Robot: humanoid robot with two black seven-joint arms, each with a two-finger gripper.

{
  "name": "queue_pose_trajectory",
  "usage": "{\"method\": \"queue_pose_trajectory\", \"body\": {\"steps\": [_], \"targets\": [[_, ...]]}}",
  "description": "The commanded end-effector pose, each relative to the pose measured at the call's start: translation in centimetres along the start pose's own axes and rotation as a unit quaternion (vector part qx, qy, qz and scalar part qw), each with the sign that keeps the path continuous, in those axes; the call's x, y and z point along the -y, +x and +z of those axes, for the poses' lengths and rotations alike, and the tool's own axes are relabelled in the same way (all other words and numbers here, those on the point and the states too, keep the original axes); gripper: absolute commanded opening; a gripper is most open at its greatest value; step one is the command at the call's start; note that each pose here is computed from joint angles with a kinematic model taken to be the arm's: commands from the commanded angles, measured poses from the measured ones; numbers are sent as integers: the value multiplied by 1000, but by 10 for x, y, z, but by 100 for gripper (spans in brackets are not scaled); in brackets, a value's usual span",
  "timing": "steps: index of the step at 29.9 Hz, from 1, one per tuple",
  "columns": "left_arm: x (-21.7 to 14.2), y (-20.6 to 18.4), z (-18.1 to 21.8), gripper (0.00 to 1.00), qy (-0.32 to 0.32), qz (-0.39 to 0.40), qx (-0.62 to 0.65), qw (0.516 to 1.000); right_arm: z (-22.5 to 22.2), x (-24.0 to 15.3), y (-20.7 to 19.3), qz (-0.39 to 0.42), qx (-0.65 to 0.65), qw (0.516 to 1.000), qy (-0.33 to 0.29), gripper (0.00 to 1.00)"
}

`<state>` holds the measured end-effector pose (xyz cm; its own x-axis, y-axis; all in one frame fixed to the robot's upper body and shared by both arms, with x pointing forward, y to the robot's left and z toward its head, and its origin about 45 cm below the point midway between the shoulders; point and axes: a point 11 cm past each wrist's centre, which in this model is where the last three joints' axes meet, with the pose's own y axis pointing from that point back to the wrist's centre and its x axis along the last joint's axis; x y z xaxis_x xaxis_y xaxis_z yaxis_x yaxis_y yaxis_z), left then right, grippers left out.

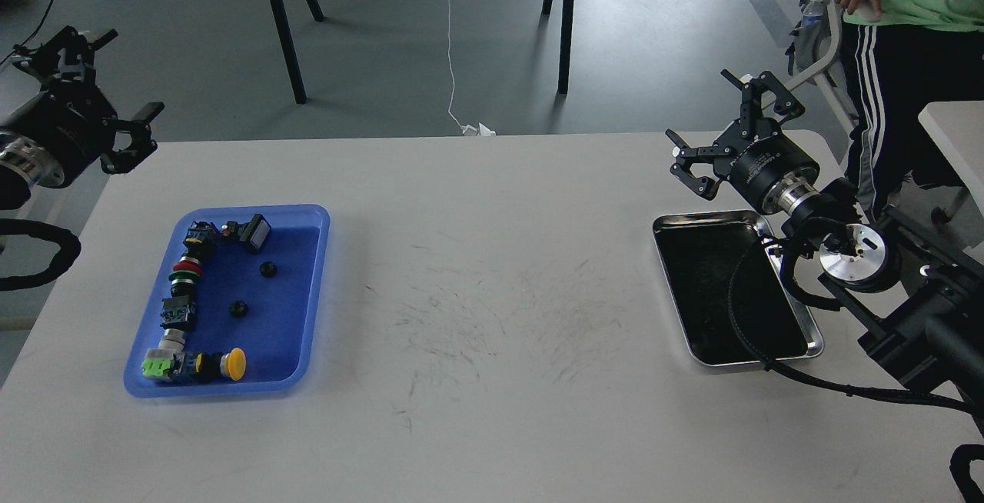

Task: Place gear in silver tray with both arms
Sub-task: 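Raise the left gripper and swing it toward the blue tray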

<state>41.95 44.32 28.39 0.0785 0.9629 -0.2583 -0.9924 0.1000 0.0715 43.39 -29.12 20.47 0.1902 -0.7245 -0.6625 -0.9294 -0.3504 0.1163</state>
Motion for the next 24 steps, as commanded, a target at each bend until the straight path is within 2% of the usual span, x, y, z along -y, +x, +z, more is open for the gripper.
{"method": "queue_pose_trajectory", "body": {"steps": [1,6,9,12,20,22,24], "targets": [[6,-11,-5,98,-2,-12,-12,1000,1,-1,1,1,0,1000,-1,99],[-1,-16,-20,99,69,-68,-6,995,4,-3,3,3,3,1000,-3,99],[-24,2,-30,99,146,-82,40,985,5,-4,5,5,5,1000,-2,99],[-50,9,-17,99,184,-112,82,973,7,-6,8,8,6,1000,-4,99],[-87,63,21,99,301,-23,119,946,11,-7,8,9,6,1000,-8,99],[-89,61,15,99,339,-24,120,933,12,-8,6,5,7,1000,-9,99],[-89,50,13,99,344,-41,122,930,14,-9,5,2,8,1000,-11,99]]}}
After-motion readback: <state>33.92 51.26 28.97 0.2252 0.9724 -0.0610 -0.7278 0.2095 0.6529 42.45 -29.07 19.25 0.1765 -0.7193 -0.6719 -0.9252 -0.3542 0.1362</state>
